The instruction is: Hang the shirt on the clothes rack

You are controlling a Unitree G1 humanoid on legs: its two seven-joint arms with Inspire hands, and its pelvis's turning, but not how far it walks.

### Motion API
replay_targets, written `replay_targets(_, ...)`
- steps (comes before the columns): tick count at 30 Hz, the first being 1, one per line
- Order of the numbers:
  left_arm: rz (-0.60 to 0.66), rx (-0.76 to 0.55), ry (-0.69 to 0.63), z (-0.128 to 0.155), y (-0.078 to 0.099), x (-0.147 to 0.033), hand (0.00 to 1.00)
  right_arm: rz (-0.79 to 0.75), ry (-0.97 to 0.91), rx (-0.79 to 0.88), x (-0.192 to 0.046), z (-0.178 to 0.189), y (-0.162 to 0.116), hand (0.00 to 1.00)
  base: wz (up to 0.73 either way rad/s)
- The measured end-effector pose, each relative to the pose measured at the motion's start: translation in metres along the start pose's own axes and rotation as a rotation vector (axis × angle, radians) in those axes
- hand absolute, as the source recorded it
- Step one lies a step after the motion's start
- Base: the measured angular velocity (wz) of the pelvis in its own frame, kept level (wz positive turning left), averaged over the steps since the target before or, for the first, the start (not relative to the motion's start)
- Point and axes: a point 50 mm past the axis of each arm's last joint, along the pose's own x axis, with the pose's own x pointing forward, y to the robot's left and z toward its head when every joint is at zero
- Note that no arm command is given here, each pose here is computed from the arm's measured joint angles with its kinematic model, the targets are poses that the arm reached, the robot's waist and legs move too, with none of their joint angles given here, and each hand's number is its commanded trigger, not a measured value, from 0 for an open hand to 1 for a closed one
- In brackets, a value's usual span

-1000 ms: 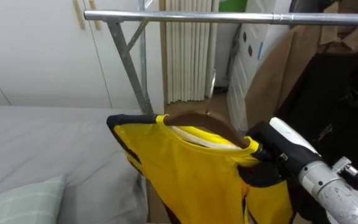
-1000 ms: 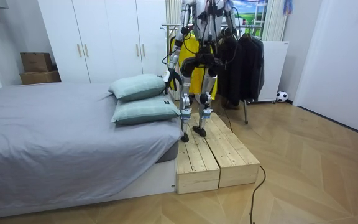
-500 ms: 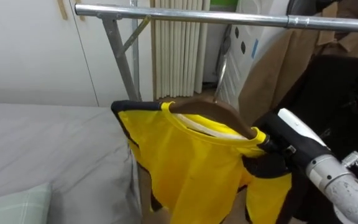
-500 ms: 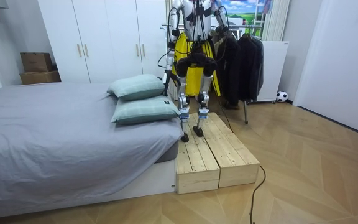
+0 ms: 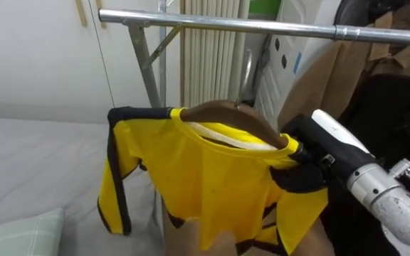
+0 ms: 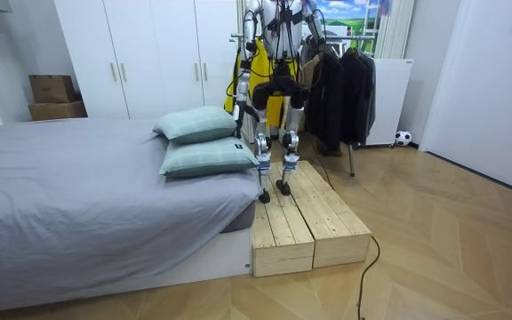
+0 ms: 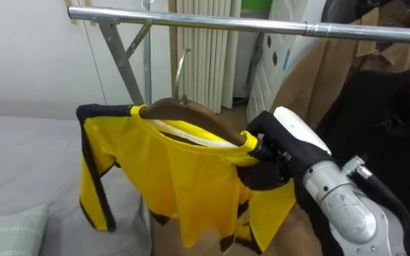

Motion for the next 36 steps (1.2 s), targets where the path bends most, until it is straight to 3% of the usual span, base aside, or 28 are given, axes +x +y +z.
replay_targets(7, -0.012, 0.003, -0.004, 0.000, 0.002, 0.000, 0.00, 0.014, -0.010, 0.011, 0.000, 0.001, 0.000, 1.00, -0.01)
replay_targets(15, -0.008, 0.005, -0.026, 0.000, 0.003, 0.000, 0.00, 0.028, -0.086, 0.199, 0.008, 0.003, -0.004, 1.00, 0.03)
replay_targets(36, 0.001, 0.032, -0.058, 0.002, 0.009, 0.000, 0.00, -0.083, 0.071, 0.287, 0.020, -0.036, -0.006, 1.00, 0.07)
